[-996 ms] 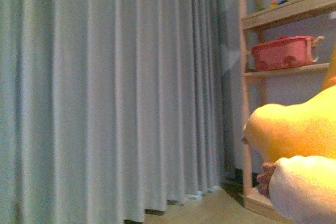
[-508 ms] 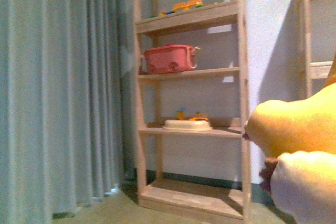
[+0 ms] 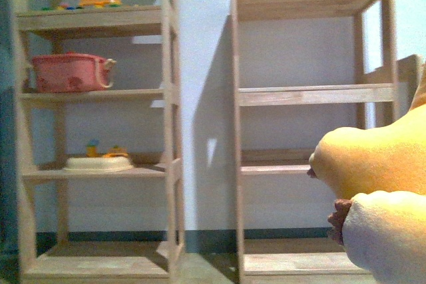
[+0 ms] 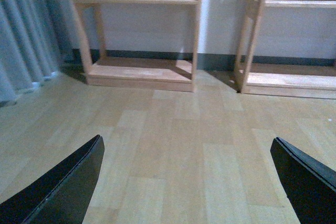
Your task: Put away toys
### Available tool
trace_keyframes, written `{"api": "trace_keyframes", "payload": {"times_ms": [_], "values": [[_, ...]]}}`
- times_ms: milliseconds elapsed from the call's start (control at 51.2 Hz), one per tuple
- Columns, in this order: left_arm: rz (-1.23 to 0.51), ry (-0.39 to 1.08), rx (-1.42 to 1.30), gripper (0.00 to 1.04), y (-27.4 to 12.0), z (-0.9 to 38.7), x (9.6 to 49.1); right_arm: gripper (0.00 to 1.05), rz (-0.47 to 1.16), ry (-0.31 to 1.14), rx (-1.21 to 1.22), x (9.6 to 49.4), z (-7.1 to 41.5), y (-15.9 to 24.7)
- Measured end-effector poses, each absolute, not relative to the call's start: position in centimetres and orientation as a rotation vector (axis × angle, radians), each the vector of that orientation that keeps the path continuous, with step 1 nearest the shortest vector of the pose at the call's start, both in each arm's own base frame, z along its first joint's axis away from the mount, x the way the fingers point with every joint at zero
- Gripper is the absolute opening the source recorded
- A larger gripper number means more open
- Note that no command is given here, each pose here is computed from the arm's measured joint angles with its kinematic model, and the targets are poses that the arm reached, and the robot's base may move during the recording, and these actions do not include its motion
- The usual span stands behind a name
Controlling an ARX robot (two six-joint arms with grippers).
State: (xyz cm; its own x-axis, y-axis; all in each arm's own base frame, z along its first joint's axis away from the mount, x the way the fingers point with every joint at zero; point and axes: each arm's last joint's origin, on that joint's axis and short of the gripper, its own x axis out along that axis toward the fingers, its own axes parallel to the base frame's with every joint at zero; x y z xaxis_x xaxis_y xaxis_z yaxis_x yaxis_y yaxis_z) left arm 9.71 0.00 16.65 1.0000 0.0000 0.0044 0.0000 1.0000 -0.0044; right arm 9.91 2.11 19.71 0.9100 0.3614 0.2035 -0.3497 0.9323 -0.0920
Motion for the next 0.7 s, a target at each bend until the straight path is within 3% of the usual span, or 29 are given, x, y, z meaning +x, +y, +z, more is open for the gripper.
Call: {"api": "trace_keyframes", "payload": {"times_ms": [703], "values": [[-0.001,-0.004,-0.004,0.98,-0.01,16.65,9.71,0.07,0.367,-0.221,-0.054,9.90,19.71,2.11]]}}
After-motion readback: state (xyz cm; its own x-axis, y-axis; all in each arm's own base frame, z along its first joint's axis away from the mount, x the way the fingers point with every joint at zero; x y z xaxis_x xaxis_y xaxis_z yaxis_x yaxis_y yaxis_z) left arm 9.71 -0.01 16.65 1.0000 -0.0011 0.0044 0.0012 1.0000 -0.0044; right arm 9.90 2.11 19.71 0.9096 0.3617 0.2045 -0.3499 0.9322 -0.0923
